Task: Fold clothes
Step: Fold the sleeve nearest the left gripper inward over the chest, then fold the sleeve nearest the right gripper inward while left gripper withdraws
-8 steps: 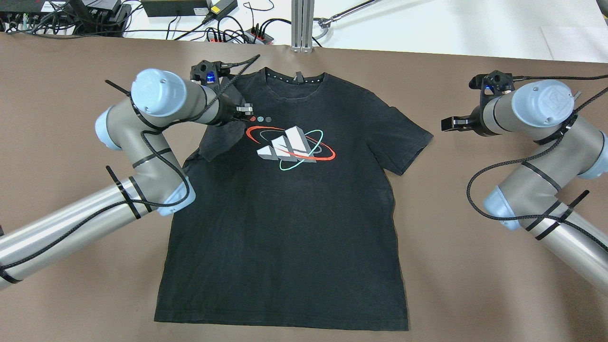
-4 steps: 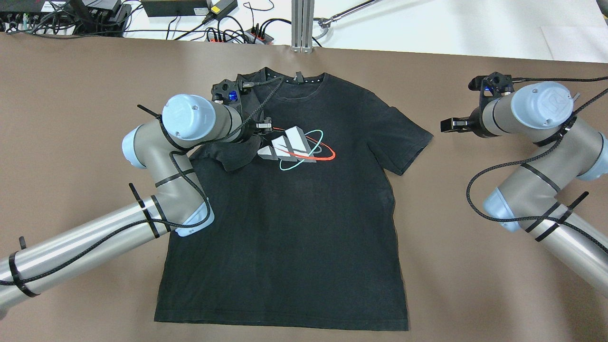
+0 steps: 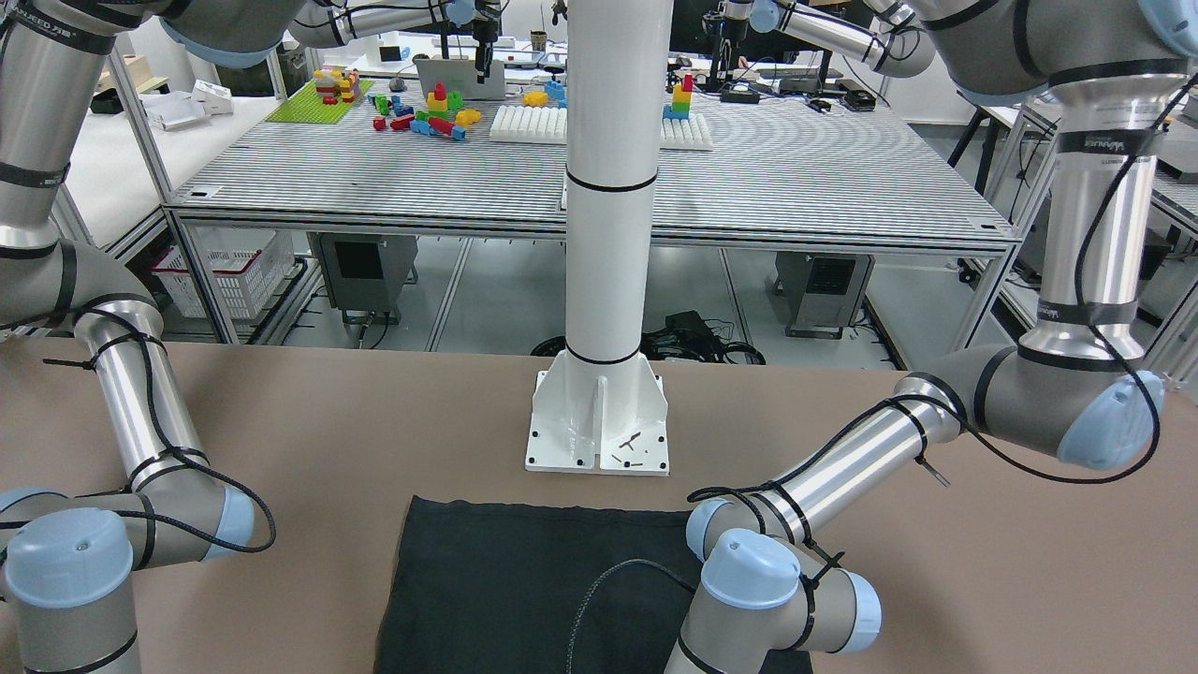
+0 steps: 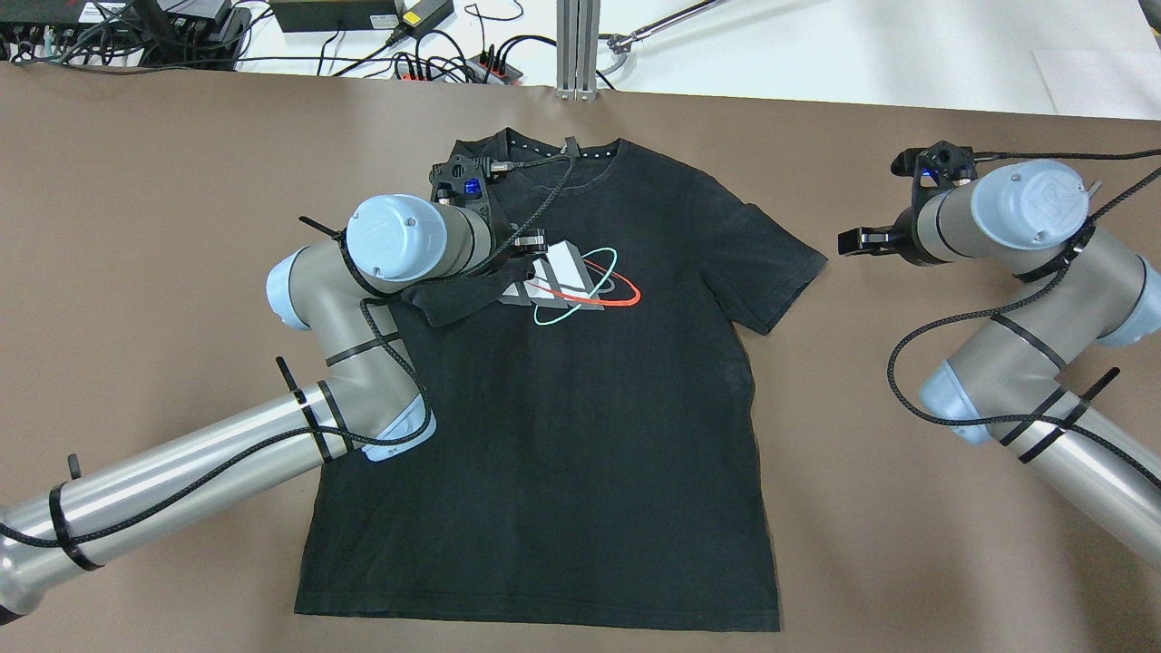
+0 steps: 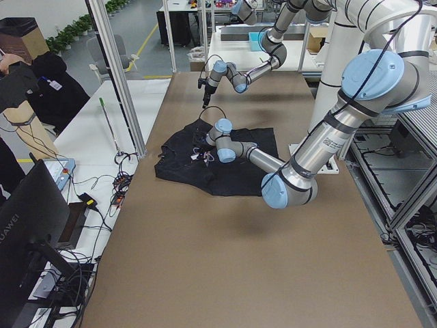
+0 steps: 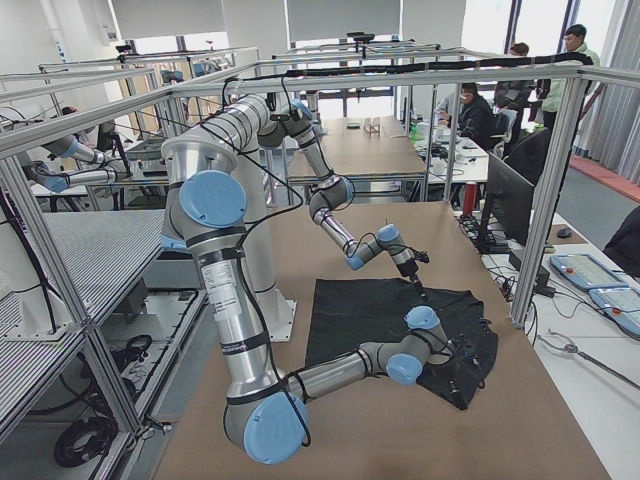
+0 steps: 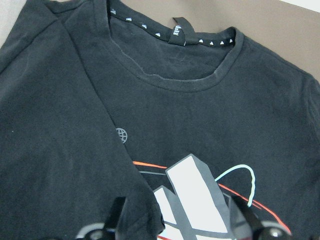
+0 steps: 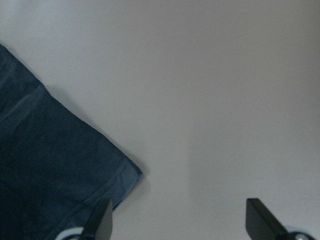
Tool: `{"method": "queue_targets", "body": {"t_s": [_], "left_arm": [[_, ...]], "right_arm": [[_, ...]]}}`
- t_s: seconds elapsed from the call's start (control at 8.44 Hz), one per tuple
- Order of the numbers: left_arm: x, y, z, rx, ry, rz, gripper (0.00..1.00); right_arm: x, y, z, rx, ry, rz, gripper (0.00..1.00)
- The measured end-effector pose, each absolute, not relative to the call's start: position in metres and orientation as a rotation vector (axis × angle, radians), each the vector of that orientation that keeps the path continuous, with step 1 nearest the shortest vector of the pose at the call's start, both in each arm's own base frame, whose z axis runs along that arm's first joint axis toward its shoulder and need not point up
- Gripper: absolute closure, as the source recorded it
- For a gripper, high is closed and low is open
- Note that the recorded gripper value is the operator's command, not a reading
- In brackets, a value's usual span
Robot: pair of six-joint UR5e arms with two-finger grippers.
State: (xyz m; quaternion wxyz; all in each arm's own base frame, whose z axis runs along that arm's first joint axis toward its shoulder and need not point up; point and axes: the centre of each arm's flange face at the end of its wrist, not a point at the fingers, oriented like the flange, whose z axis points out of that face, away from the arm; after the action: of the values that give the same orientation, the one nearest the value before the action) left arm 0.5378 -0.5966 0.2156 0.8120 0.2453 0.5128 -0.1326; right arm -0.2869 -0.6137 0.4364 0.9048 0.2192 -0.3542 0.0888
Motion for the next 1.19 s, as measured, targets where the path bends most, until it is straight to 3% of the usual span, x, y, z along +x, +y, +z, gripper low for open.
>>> {"method": "queue_targets", "body": {"t_s": [0.71,1.19], "left_arm": [[0.542,-0.593,0.221,0.524,1.09,-0.281,0.06],[0.542,-0.592,0.225,0.524,1.087,-0.282,0.06]], "right_arm": [[-0.325,-0.634,0.463,0.45,-0.861,0.308,0.12],[-0.353,-0.633,0.484,0.474,-0.901,0.314,0.37]]}}
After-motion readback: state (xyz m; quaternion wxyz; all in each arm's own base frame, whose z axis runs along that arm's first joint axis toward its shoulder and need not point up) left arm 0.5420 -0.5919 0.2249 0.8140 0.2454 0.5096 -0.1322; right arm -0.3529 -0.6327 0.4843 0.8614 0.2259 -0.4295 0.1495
